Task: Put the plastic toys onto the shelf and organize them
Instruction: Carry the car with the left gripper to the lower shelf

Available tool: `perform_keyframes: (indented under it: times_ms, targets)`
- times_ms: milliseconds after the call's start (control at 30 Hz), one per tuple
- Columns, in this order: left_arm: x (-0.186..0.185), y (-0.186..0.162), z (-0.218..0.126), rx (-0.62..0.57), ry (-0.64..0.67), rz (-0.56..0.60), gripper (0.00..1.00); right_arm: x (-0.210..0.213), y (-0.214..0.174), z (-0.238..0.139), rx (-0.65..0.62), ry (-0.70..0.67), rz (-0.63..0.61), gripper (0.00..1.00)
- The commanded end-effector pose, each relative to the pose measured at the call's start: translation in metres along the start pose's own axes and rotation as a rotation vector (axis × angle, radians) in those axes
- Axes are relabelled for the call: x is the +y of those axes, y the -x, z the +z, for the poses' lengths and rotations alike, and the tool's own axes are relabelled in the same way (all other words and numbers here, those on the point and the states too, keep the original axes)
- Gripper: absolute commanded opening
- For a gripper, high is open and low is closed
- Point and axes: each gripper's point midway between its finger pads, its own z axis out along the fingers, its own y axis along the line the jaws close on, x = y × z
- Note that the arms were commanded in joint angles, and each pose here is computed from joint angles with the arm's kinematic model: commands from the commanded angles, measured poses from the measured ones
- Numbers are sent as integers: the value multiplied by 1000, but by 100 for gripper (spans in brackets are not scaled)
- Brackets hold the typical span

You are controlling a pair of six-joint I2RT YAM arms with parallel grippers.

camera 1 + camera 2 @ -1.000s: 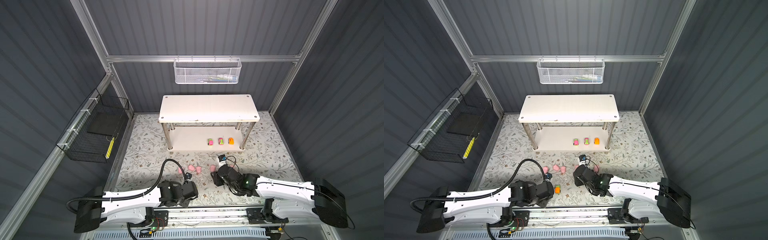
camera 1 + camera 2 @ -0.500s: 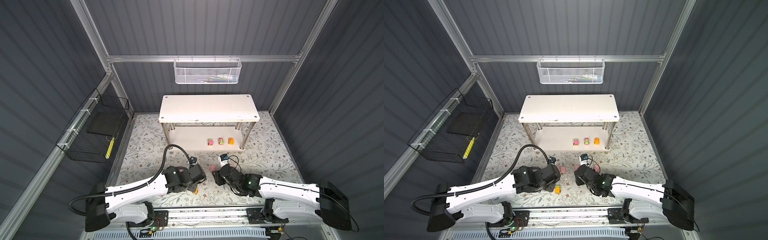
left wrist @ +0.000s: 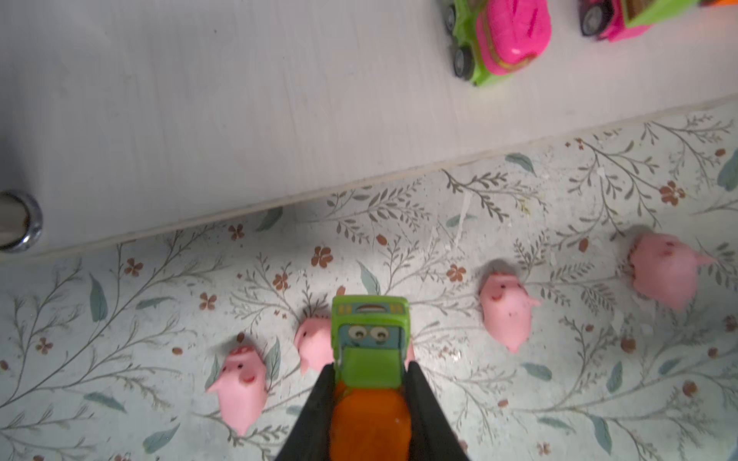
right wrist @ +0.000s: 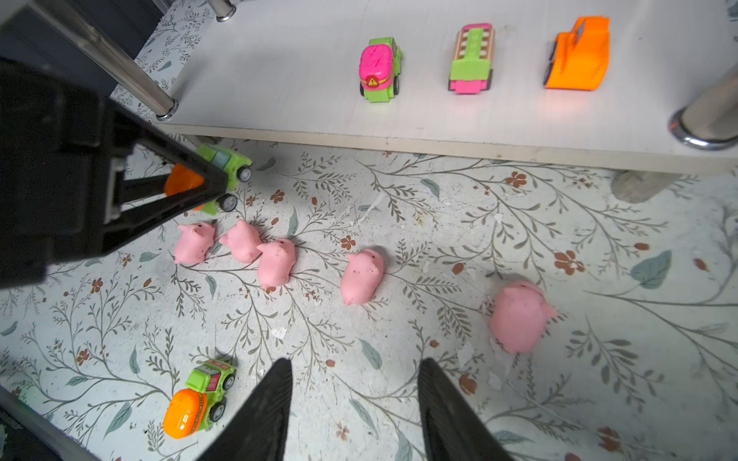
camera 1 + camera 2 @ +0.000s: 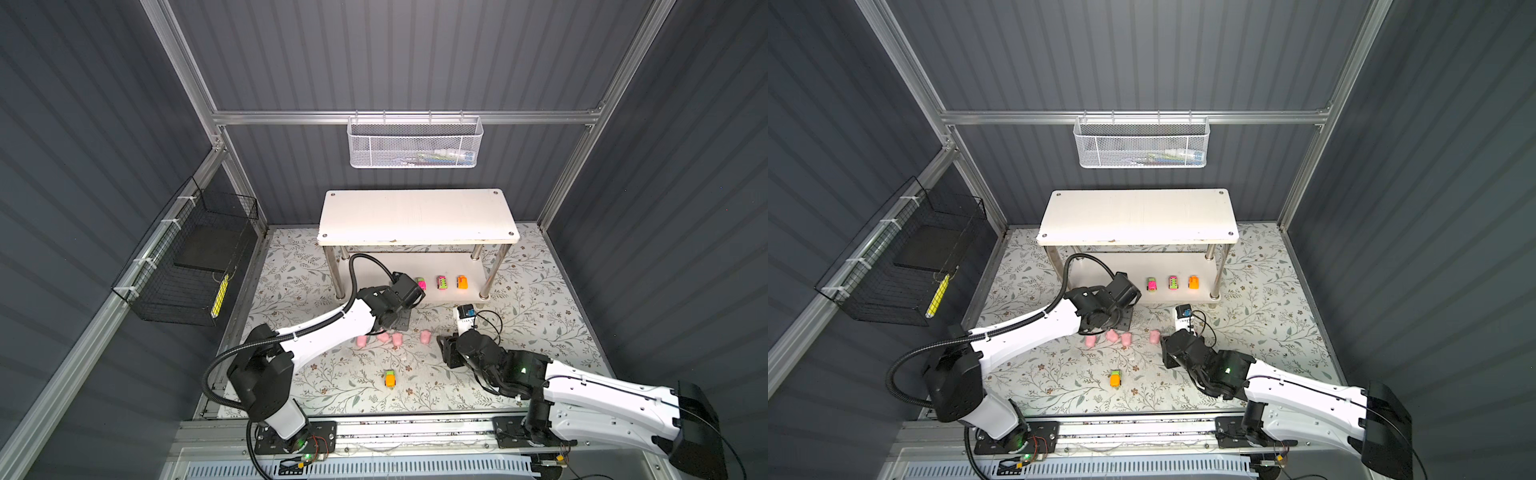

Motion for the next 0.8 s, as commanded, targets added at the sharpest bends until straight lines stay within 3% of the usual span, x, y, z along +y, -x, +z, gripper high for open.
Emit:
perform_keyframes:
  times_ms: [0,267,767]
  targets:
    - [-5,34,4,-68,-30,-12,23,-13,-2,-2,-5,-47,-6,53]
    - [1,66,17,-145,-1,-38,23,-21,-3,-6,-12,-63,8,53]
    - [19,87,42,-201,58,-103,23,-18,-6,1,11,-71,2,53]
